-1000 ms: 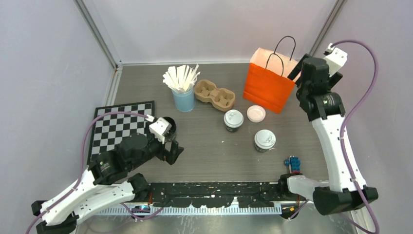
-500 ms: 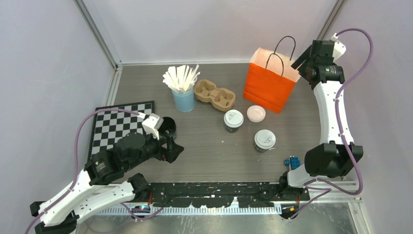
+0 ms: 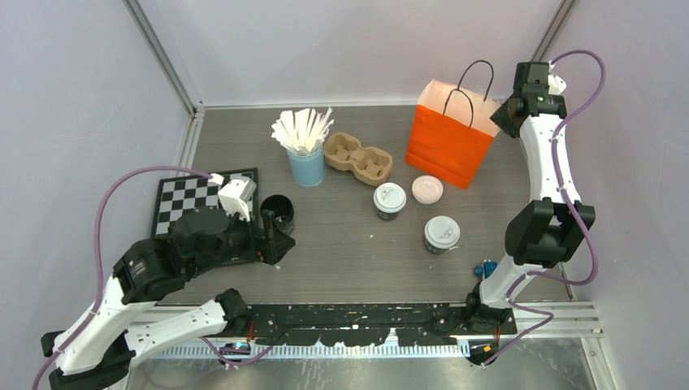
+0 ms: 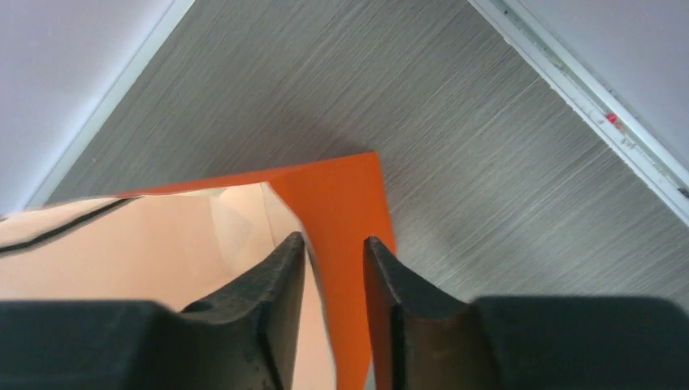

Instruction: Pack the takeout coffee

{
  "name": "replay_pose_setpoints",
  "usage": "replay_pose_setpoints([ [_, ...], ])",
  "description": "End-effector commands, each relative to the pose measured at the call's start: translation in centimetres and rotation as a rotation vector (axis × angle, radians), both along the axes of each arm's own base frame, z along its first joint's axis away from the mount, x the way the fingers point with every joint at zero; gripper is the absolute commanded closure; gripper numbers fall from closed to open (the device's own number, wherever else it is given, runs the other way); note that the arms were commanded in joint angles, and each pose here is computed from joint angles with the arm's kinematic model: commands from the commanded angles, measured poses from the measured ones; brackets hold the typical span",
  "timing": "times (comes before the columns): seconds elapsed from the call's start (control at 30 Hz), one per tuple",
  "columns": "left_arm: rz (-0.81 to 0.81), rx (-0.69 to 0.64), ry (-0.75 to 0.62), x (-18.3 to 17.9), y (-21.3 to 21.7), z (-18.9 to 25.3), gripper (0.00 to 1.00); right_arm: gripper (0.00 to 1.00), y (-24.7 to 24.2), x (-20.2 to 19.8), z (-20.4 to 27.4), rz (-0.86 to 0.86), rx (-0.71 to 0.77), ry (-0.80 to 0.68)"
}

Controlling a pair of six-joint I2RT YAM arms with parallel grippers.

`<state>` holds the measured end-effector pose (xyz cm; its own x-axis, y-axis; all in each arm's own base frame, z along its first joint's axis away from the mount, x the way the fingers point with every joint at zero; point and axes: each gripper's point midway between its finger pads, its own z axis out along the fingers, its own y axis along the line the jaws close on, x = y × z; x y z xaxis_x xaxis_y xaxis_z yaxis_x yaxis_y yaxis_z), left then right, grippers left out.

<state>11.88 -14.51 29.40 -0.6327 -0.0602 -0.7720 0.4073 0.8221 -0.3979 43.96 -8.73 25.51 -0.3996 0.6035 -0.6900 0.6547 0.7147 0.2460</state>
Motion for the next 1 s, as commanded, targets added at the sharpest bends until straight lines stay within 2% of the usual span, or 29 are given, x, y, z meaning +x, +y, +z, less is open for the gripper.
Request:
replay_pose_setpoints([
  [0.0, 0.032, 0.019, 0.016, 0.6, -0.2, 0.4, 0.15, 0.75, -0.1, 0.9, 2.5, 0.000, 0.006, -0.053],
  [0.07, 0.025, 0.037, 0.019, 0.8, -0.4, 0.4, 0.15, 0.90, -0.1, 0.9, 3.9, 0.002, -0.001, -0.080],
  [0.13, 0.022, 0.055, 0.014, 1.0, -0.4, 0.5, 0.15, 0.99, -0.3, 0.7, 5.7, -0.002, -0.016, -0.106],
  [0.27, 0.013, 0.065, -0.029, 1.4, -0.5, 1.2, 0.16, 1.00, -0.5, -0.4, 9.6, -0.021, -0.035, -0.171],
  [0.47, 0.090, 0.106, -0.079, 2.5, 1.1, 1.9, 0.16, 1.00, 0.7, -3.2, 15.0, -0.011, -0.007, -0.286],
  [0.63, 0.115, 0.129, -0.084, 2.6, 1.9, 1.9, 0.16, 1.00, 3.7, -6.4, 18.5, 0.068, 0.103, -0.358],
  [0.97, 0.124, 0.147, -0.033, 1.4, 3.2, 1.8, 0.21, 1.00, 12.1, -14.8, 22.8, 0.379, 0.318, -0.445],
])
